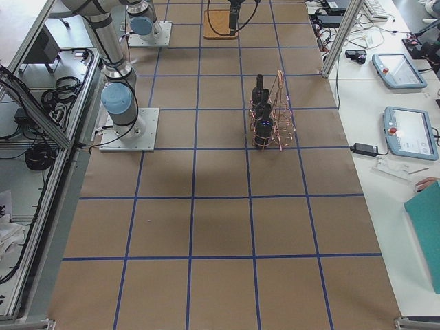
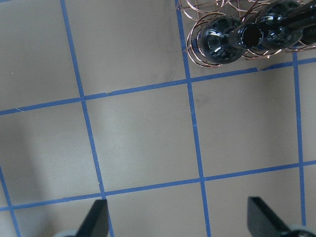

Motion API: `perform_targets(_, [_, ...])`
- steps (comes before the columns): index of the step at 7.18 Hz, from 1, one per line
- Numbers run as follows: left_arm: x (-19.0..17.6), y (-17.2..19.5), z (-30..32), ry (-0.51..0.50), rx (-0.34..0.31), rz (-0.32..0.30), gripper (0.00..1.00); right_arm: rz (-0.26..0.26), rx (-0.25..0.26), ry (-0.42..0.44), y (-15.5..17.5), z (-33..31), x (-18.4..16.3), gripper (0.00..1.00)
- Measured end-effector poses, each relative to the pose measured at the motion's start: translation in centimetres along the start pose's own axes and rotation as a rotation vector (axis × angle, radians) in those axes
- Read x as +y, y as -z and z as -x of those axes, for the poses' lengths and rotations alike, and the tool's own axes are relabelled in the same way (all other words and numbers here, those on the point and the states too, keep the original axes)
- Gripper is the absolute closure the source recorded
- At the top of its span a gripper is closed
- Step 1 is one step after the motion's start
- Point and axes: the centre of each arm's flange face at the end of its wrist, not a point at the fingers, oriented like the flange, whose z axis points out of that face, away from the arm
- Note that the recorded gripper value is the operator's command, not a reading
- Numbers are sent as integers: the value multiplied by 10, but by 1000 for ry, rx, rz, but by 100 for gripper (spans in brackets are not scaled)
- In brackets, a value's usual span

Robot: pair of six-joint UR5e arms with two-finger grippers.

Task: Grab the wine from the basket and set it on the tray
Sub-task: 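Lower the right gripper over the wine rack toward the bottle necks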

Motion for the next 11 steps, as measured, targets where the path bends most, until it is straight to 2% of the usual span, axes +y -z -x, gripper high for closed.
perform_targets(1, [0, 0, 0, 0, 0, 0, 0, 1, 0, 31, -1, -2, -1, 0])
perform_targets(3, [0, 0, 0, 1, 0, 0, 0, 8, -4, 181, -3, -16, -9, 0])
perform_targets(5, [0, 0, 0, 1, 1, -1, 0, 17, -3, 246, -9, -24, -8, 0])
perform_targets(7, [0, 0, 0, 1, 1, -2, 0, 18, 6, 248, -12, -37, -13, 0])
perform_targets(9, [0, 0, 0, 1, 0, -1, 0, 16, 5, 197, -14, -91, -37, 0])
perform_targets(11, [0, 0, 0, 1, 0, 0, 0, 30, 0, 120, -48, -154, -73, 1])
